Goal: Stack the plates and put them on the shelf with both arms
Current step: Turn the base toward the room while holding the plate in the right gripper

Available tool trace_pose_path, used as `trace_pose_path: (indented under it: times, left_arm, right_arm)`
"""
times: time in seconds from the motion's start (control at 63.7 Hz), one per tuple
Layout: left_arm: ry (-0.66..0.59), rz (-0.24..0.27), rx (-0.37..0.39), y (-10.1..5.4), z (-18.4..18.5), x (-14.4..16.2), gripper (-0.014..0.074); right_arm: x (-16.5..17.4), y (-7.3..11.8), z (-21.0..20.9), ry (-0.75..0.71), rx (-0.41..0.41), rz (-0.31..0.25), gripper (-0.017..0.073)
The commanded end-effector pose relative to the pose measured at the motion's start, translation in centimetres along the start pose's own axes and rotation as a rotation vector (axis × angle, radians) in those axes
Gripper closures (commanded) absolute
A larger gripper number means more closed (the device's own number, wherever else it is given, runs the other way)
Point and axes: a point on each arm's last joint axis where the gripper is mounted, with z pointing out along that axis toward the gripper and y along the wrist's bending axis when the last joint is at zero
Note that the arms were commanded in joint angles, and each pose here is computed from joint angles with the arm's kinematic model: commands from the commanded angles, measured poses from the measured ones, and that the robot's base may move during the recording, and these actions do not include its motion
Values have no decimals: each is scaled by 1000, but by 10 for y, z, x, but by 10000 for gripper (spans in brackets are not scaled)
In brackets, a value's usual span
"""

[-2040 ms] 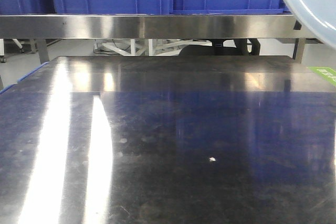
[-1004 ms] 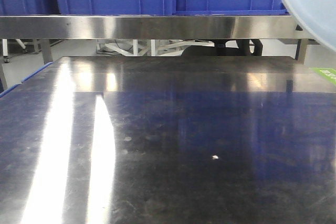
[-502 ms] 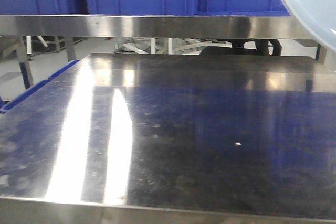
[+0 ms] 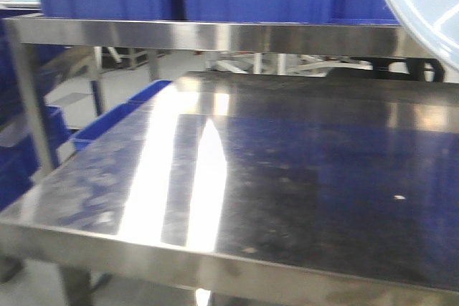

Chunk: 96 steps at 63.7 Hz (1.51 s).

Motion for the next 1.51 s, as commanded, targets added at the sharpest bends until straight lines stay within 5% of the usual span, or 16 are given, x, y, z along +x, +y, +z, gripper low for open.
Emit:
trace_pose_path:
  times: [0.0,1.491]
  left_arm:
    - [-103,-5,-26,2,0,-17,513]
    - [-103,-5,-26,2,0,-17,513]
  right_arm:
    - [-19,1,-1,-124,-3,9,512]
    - [-19,1,-1,-124,-3,9,512]
